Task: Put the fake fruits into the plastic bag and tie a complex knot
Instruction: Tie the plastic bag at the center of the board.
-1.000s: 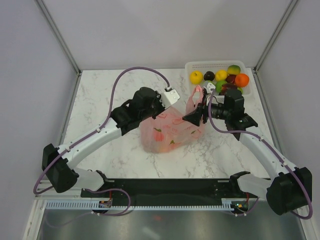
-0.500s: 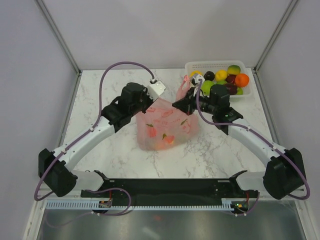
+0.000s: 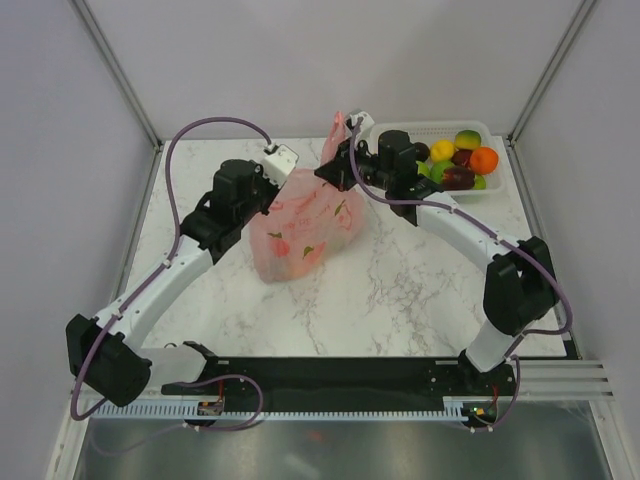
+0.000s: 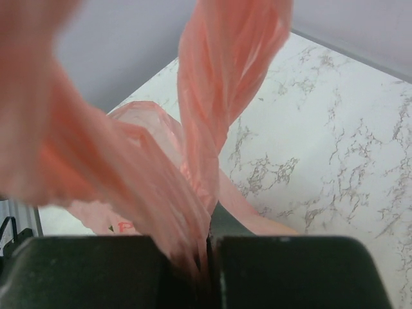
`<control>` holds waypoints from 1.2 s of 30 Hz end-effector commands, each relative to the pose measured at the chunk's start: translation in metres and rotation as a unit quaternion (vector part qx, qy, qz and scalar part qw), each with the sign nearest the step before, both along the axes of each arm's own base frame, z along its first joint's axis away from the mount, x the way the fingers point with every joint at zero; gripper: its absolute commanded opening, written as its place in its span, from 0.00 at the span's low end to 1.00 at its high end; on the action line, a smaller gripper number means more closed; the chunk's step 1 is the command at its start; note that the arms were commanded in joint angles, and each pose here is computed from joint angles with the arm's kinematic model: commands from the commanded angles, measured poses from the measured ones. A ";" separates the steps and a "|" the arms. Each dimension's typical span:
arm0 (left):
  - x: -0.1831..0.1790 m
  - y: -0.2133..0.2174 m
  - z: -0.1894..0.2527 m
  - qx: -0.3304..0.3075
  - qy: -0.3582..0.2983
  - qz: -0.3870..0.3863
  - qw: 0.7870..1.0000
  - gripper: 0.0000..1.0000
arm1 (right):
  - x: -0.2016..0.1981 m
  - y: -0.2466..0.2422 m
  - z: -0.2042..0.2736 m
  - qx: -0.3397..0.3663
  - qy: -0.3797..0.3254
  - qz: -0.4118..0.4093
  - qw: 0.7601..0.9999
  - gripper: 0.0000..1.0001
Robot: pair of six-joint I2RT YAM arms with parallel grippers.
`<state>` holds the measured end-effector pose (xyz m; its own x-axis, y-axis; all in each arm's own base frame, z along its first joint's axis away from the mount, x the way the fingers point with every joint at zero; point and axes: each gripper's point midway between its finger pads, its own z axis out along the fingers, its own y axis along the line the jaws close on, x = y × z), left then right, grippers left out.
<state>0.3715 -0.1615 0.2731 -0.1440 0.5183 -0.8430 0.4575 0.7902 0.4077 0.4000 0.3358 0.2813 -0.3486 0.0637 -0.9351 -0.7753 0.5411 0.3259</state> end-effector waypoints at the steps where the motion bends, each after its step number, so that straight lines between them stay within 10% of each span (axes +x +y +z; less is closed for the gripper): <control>1: -0.001 0.000 0.028 -0.040 -0.039 0.004 0.998 0.02 | 0.022 0.002 0.006 0.007 -0.018 -0.027 0.999 0.00; 21: -0.007 0.001 0.015 -0.028 -0.033 -0.028 0.999 0.02 | -0.002 -0.002 -0.021 -0.082 0.039 -0.091 0.992 0.01; 25: -0.005 -0.006 0.006 -0.032 -0.018 -0.038 0.999 0.02 | -0.003 -0.001 -0.030 -0.103 0.025 -0.073 0.992 0.33; 36: 0.006 -0.004 -0.013 -0.014 0.000 -0.020 1.000 0.02 | -0.012 -0.011 -0.008 -0.090 -0.001 -0.053 0.995 0.61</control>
